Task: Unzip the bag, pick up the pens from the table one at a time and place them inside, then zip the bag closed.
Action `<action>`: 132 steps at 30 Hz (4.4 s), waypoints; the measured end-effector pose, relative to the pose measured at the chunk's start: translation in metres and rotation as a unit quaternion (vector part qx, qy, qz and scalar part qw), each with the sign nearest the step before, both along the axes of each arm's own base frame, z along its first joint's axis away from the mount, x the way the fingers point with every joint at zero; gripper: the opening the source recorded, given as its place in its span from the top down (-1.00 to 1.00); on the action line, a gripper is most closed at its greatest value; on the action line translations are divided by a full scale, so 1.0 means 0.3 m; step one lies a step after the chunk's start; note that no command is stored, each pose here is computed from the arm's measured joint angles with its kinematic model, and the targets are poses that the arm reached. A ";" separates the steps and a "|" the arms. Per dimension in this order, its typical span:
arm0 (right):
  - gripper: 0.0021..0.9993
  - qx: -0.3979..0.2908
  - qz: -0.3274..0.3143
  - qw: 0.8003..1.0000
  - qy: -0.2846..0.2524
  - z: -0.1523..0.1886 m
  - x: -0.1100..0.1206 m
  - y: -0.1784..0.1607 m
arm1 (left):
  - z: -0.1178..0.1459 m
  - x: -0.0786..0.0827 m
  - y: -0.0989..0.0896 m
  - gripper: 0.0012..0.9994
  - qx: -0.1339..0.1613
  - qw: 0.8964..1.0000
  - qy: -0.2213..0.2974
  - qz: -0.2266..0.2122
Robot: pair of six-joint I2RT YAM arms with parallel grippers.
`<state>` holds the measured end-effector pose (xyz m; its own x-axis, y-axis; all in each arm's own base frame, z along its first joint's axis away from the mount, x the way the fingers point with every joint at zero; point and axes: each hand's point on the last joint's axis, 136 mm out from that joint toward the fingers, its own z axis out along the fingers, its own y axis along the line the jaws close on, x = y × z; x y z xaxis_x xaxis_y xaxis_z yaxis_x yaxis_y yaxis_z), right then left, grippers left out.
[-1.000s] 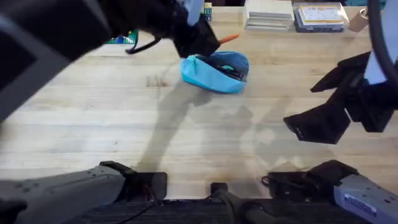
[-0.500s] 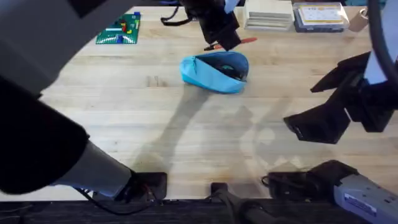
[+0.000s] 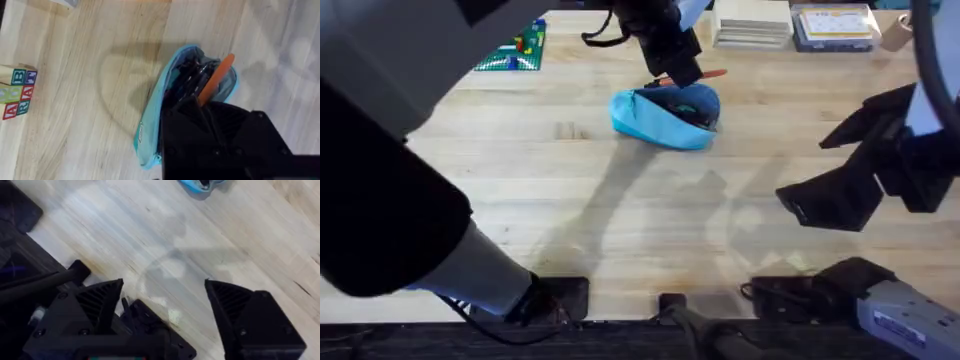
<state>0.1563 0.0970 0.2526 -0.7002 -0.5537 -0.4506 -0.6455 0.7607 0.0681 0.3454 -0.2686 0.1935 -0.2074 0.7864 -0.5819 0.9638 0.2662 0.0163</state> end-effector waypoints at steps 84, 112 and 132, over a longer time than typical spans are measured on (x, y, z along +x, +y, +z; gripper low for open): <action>-1.00 0.000 0.000 1.000 0.000 0.000 0.000 0.000 | 0.083 0.013 0.075 -0.99 0.070 0.996 0.028 0.057; -1.00 -0.001 0.000 1.000 0.002 -0.001 -0.002 -0.001 | 0.106 -0.051 0.351 -1.00 0.046 0.981 0.069 0.177; -1.00 -0.001 0.000 1.000 0.002 -0.001 -0.002 -0.001 | 0.065 -0.112 0.510 -0.99 -0.014 0.985 0.086 0.151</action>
